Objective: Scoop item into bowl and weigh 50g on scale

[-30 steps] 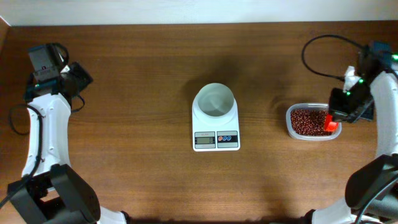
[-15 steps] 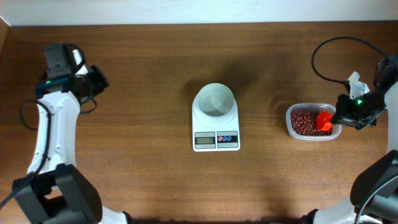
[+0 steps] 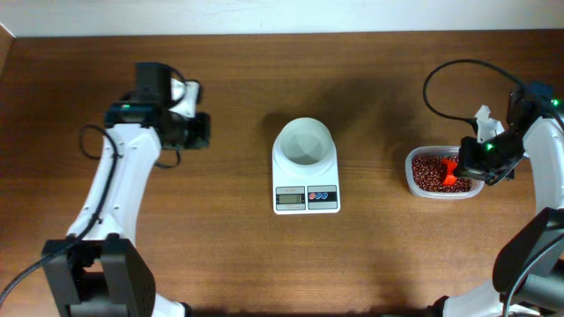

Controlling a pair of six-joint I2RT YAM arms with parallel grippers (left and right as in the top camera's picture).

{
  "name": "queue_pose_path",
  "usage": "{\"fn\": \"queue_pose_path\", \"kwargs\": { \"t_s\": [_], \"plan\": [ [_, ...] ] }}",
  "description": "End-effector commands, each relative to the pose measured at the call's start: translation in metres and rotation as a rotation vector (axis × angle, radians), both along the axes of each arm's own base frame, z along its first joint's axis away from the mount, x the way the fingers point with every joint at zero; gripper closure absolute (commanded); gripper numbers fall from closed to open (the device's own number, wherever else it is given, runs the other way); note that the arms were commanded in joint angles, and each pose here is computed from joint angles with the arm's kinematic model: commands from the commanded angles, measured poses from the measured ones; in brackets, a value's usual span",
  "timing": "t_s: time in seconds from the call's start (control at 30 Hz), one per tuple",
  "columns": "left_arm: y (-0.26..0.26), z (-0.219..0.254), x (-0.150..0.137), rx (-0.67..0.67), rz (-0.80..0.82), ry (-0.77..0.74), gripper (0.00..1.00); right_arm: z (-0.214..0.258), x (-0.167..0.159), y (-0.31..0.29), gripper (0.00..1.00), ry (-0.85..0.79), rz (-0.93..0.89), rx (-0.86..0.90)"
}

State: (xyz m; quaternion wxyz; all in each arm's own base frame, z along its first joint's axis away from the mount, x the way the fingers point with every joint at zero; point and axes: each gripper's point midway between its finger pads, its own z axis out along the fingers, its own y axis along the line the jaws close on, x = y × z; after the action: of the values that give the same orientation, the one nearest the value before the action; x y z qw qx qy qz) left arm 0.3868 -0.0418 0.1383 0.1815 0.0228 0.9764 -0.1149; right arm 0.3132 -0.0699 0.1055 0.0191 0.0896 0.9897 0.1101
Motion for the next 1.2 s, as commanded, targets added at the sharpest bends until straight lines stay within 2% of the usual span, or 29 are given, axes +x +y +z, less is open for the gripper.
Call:
{"fn": "queue_pose_path", "kwargs": {
  "t_s": [0.0, 0.13, 0.23, 0.33, 0.4, 0.5, 0.57, 0.73, 0.8, 0.9, 0.97, 1.0, 1.07, 1.13, 1.17],
  "plan": [
    [-0.047, -0.008, -0.026, -0.006, -0.191, 0.078, 1.0, -0.006, -0.004, 0.006, 0.96, 0.029, -0.007, 0.027],
    [-0.109, -0.011, -0.062, 0.006, -0.376, 0.136, 1.0, -0.006, -0.006, 0.007, 0.96, 0.038, -0.007, 0.03],
    [-0.131, -0.012, -0.073, 0.015, -0.437, 0.14, 1.0, -0.006, -0.006, 0.007, 0.96, 0.037, -0.007, 0.03],
    [-0.146, -0.012, -0.083, 0.004, -0.421, 0.164, 1.0, -0.006, -0.007, 0.007, 0.96, 0.041, -0.007, 0.031],
    [-0.152, -0.013, -0.087, 0.011, -0.422, 0.169, 0.94, -0.007, -0.008, 0.007, 0.96, 0.042, -0.007, 0.032],
    [-0.138, -0.019, -0.093, 0.136, -0.284, 0.207, 0.85, -0.008, -0.009, 0.007, 0.96, 0.046, -0.007, 0.033],
    [-0.134, -0.019, -0.095, 0.168, -0.257, 0.208, 0.82, -0.008, -0.009, 0.008, 0.96, 0.046, -0.007, 0.033],
    [-0.14, 0.001, -0.092, 0.191, -0.273, 0.102, 0.77, -0.008, -0.008, 0.008, 0.96, 0.044, -0.007, 0.037],
    [-0.141, 0.02, -0.094, 0.154, -0.271, 0.052, 0.75, -0.007, -0.007, 0.01, 0.96, 0.038, -0.008, 0.047],
    [-0.143, 0.022, -0.097, 0.155, -0.285, 0.034, 0.75, -0.007, -0.004, 0.01, 0.96, 0.026, -0.008, 0.05],
    [-0.151, 0.007, -0.098, 0.15, -0.307, 0.023, 0.64, -0.007, -0.002, 0.012, 0.96, 0.015, -0.009, 0.066],
    [-0.155, 0.0, -0.096, 0.142, -0.311, 0.005, 0.51, -0.008, -0.002, 0.013, 0.96, 0.014, -0.009, 0.066],
    [-0.162, -0.004, -0.089, 0.119, -0.312, -0.031, 0.39, -0.011, -0.003, 0.013, 0.96, 0.018, -0.01, 0.068],
    [-0.164, -0.003, -0.088, 0.112, -0.314, -0.036, 0.33, -0.015, -0.005, 0.013, 0.96, 0.025, -0.017, 0.069],
    [-0.163, -0.004, -0.088, 0.115, -0.319, -0.036, 0.34, -0.016, -0.006, 0.012, 0.96, 0.027, -0.02, 0.07]
  ]
}}
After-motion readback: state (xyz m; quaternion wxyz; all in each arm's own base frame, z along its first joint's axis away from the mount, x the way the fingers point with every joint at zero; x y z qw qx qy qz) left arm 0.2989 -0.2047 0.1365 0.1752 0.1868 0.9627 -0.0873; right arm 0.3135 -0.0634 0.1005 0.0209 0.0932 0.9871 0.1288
